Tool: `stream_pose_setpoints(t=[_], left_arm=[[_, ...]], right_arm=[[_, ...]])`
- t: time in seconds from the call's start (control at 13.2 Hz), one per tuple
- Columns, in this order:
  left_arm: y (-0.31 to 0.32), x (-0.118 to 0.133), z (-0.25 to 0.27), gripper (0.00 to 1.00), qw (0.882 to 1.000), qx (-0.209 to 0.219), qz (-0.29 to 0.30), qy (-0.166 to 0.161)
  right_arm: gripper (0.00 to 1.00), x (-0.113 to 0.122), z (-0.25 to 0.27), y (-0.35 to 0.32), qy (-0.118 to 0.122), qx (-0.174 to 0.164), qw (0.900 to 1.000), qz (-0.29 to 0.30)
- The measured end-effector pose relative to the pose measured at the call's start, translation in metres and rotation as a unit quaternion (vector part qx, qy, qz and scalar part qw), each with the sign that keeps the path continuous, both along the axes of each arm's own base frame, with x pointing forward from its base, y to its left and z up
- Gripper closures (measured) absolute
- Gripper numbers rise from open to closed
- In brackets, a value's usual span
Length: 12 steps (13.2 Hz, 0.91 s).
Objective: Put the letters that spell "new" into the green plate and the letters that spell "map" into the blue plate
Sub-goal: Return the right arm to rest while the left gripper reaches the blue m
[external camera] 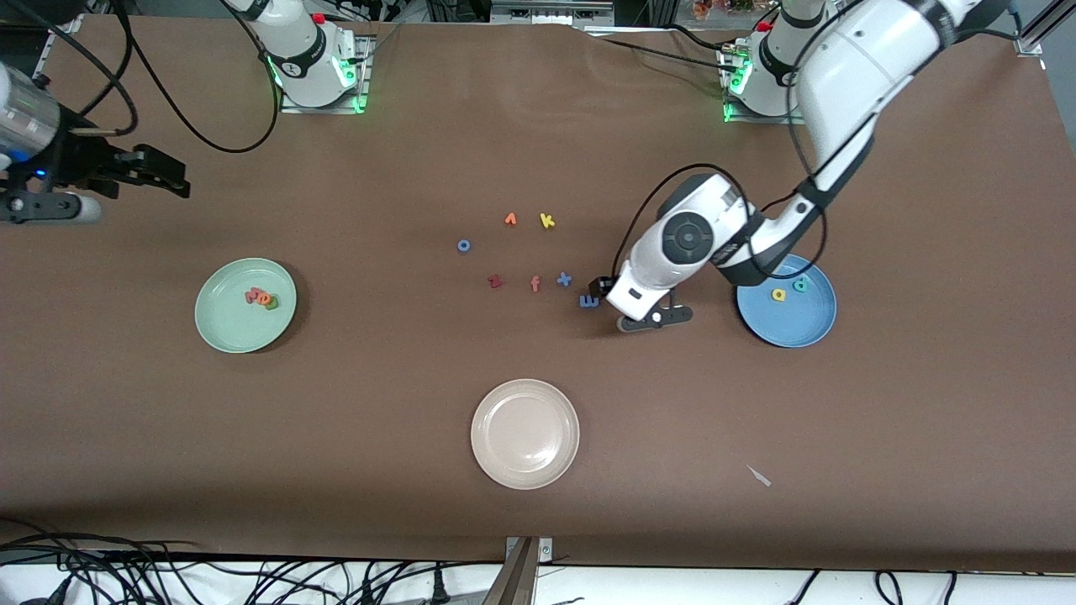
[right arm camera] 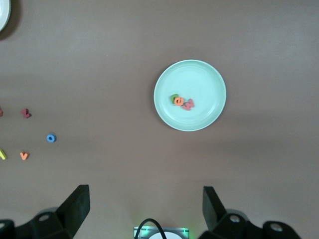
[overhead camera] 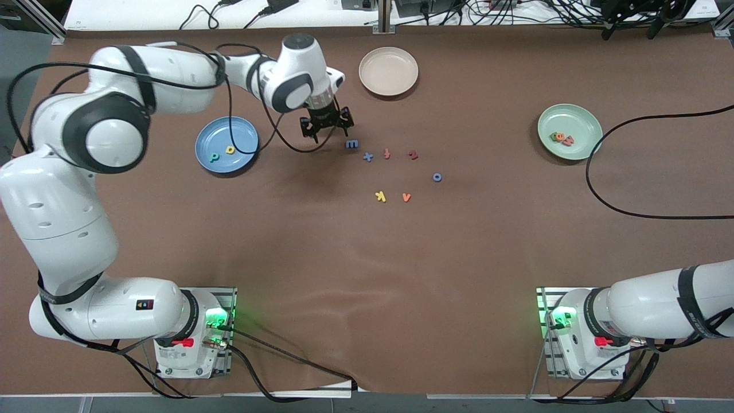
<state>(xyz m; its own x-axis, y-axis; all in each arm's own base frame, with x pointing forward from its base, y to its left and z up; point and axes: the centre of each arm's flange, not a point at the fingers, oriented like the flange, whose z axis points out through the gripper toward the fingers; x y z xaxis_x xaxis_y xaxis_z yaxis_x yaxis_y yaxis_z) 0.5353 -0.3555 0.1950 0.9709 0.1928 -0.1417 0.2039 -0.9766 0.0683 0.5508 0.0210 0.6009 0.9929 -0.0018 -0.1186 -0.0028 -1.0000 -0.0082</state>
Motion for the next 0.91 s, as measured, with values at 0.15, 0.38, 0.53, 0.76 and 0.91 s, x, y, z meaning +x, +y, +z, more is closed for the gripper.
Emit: stream_pose_setpoints(t=[0.15,0.38,0.53,0.76,0.91], left_arm=[[-0.014,-0.009,-0.016,0.0,1.0,0.007,-0.004,-0.006],[-0.019,-0.002,-0.009,0.0,1.0,0.001,-0.002,-0.016],[-0.026,0.001,-0.005,0.0,1.0,-0.004,-0.003,-0.021],[-0.039,-0.006,-0.015,0.04,1.0,-0.005,-0.008,-0.014],[-0.043,-0.006,-0.019,0.07,1.0,-0.005,-0.008,-0.014]], right_arm=[[0.0,0.003,-0.003,-0.014,0.003,-0.001,1.0,-0.012],[0.0,0.005,-0.007,-0.014,0.006,-0.001,1.0,-0.013],[0.0,0.006,-0.007,-0.015,0.005,-0.001,1.0,-0.014],[0.0,0.013,-0.009,-0.018,-0.01,-0.001,1.0,-0.017],[0.0,0.016,-0.012,-0.019,-0.012,-0.001,1.0,-0.018]])
